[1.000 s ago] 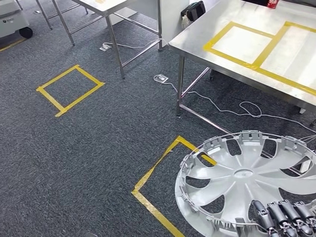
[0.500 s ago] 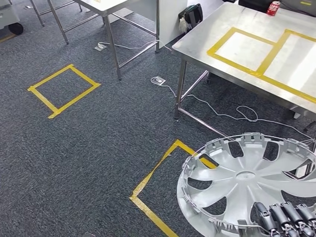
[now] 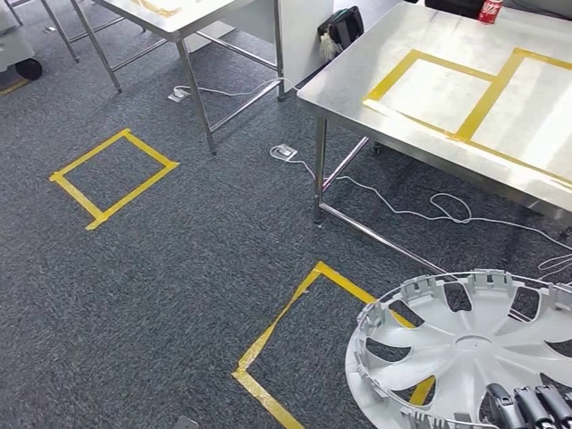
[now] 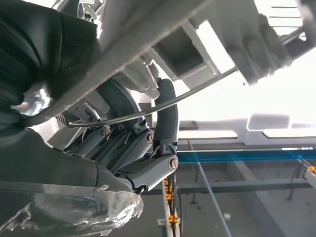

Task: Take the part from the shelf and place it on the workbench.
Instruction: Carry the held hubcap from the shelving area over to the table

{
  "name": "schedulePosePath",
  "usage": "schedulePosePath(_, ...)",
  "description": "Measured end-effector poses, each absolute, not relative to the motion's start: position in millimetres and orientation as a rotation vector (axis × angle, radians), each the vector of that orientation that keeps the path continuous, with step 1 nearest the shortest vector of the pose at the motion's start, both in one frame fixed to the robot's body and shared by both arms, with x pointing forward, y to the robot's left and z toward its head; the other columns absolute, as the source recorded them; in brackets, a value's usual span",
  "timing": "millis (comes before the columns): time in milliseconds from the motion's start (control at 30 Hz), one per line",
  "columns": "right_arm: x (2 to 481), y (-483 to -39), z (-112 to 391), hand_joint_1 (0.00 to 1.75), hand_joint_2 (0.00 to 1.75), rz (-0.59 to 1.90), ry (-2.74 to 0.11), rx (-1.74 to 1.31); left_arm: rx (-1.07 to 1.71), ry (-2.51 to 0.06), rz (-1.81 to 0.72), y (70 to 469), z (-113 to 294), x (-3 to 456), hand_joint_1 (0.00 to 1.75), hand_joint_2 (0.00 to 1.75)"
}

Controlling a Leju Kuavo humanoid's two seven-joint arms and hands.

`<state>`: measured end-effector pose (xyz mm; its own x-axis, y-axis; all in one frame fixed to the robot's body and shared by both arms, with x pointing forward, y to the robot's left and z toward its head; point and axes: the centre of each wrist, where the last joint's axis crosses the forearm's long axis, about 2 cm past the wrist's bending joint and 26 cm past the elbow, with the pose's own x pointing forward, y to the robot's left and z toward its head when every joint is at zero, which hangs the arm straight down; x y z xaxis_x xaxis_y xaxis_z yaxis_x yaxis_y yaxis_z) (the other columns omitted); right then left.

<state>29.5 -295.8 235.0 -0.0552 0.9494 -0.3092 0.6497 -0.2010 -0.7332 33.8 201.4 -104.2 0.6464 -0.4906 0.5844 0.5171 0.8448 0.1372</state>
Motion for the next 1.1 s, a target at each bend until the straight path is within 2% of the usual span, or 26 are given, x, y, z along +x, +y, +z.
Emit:
schedulePosePath(600,24.7,-302.0,244.8,1.75,1.75,1.156,-1.667,-1.923,-0.055,-0.638,-0.590,198.2,-104.1,30.3,0.00,1.75)
schedulePosePath(1100,46.7,-309.2,270.5,1.75,1.75,1.143,-1.743,-2.163,-0.055,-0.635,-0.574,192.0,-102.8,31.1,0.00,1.75)
